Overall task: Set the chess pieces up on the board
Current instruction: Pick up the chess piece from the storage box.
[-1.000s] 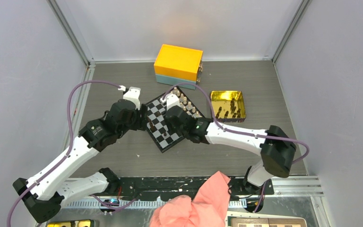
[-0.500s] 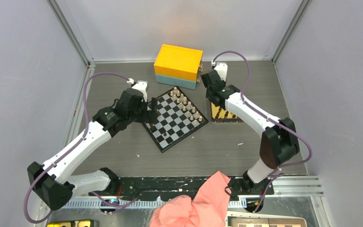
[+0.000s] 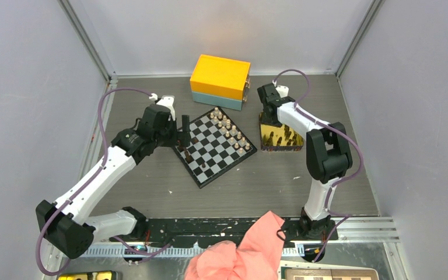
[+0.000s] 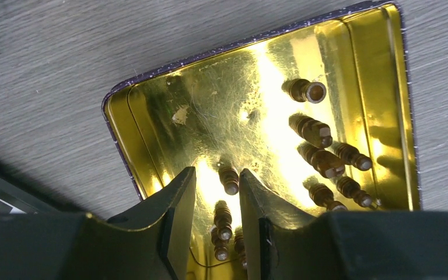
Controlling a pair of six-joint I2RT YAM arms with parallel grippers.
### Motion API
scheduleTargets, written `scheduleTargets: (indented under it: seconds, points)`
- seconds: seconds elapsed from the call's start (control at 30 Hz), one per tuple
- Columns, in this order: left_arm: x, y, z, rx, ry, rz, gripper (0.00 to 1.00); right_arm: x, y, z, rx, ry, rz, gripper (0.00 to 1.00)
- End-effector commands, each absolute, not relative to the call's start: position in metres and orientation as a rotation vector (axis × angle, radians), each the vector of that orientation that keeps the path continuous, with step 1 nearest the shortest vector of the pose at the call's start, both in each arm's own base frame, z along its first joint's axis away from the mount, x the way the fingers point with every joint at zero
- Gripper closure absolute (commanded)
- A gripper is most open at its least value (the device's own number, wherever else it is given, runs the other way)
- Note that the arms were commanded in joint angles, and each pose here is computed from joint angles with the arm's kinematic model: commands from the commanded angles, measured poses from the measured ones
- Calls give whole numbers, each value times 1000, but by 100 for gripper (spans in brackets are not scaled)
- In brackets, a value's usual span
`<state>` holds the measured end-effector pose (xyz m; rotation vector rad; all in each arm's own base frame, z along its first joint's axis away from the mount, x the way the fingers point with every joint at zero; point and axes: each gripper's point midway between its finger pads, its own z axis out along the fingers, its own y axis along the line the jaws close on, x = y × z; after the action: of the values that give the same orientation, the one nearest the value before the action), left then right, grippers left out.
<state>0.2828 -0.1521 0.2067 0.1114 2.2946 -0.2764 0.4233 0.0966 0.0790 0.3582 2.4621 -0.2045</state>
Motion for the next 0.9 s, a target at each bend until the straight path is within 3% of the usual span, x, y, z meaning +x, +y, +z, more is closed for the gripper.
scheduleTargets:
  seconds: [0.0, 0.87]
  points:
    - [294, -151, 233, 78, 2206, -319, 0, 437, 108, 95, 407, 2431, -113, 61]
    - [302, -145, 233, 68, 2206, -339, 2, 411, 95, 66, 461, 2505, -164, 62]
